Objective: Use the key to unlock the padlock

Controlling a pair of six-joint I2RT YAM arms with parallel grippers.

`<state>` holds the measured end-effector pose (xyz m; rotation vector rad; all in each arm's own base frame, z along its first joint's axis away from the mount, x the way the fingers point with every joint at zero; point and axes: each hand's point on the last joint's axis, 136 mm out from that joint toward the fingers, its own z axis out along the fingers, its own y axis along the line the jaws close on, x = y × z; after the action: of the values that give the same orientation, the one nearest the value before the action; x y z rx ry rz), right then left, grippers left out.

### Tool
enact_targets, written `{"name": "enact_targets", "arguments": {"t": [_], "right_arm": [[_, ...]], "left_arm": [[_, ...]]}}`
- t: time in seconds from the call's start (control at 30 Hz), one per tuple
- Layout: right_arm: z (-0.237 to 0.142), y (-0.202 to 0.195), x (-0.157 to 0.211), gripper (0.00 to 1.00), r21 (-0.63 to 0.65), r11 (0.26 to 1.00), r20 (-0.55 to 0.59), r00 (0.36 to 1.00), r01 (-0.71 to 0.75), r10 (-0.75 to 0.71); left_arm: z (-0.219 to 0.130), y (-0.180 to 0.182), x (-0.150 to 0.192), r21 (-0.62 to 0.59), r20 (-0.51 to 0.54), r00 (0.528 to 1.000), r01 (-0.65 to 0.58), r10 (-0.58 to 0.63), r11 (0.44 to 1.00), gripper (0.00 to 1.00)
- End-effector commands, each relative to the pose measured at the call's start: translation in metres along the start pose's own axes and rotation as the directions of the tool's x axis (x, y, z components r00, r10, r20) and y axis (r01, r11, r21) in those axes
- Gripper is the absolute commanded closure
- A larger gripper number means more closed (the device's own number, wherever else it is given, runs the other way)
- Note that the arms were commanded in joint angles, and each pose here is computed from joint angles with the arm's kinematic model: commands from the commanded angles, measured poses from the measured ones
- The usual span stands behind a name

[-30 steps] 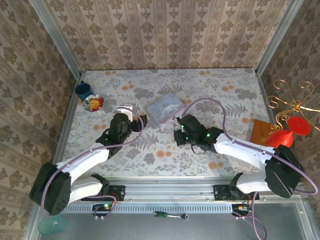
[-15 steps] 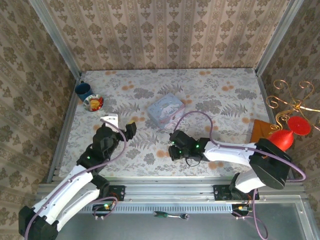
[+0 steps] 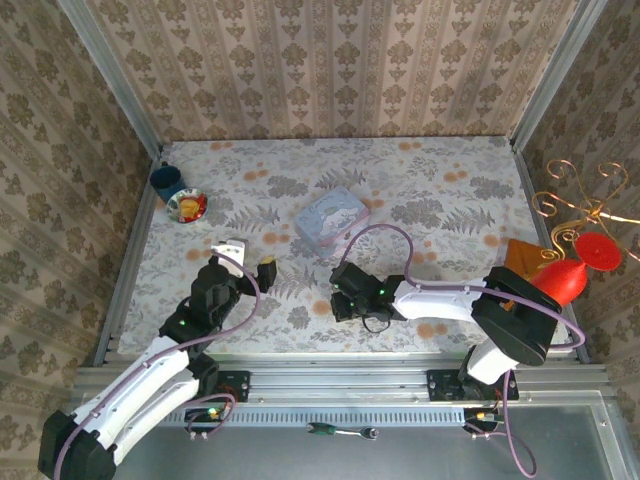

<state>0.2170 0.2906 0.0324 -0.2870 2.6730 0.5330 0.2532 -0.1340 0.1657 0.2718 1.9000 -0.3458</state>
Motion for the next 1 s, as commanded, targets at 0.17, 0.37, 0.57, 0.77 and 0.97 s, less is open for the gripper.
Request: {"name": "enact_targets", "arguments": {"t": [0.17,0.37,0.57,0.77,0.97], "right_arm": [[-0.002,-0.017,-0.012,0.87,0.065,0.996,0.033,0.998,-0.059,0.057],[-0.010,-0.032,-0.014,0.74,0.129,0.990,0.057,0.997,-0.060,0.053],[-0.028,-0.038,-0.019,0.62,0.136,0.990,0.101,0.994,-0.042,0.028],[-0.065,-0.047,-0.036,0.52,0.209,0.976,0.127,0.988,0.062,-0.090],[-0.117,-0.068,-0.074,0.00,0.333,0.935,0.272,0.937,0.120,-0.217]], "left_arm": [[-0.005,-0.008,-0.015,0.038,0.048,0.999,-0.008,0.006,0.999,0.08],[0.000,0.003,-0.008,-0.030,0.002,1.000,-0.007,0.007,1.000,0.07],[0.006,0.003,-0.003,-0.034,-0.021,1.000,-0.017,0.016,0.999,0.07],[0.006,0.012,-0.002,-0.087,-0.023,1.000,-0.018,0.016,0.996,0.07],[0.006,0.031,0.002,-0.202,-0.050,0.998,-0.032,0.022,0.979,0.05]]}}
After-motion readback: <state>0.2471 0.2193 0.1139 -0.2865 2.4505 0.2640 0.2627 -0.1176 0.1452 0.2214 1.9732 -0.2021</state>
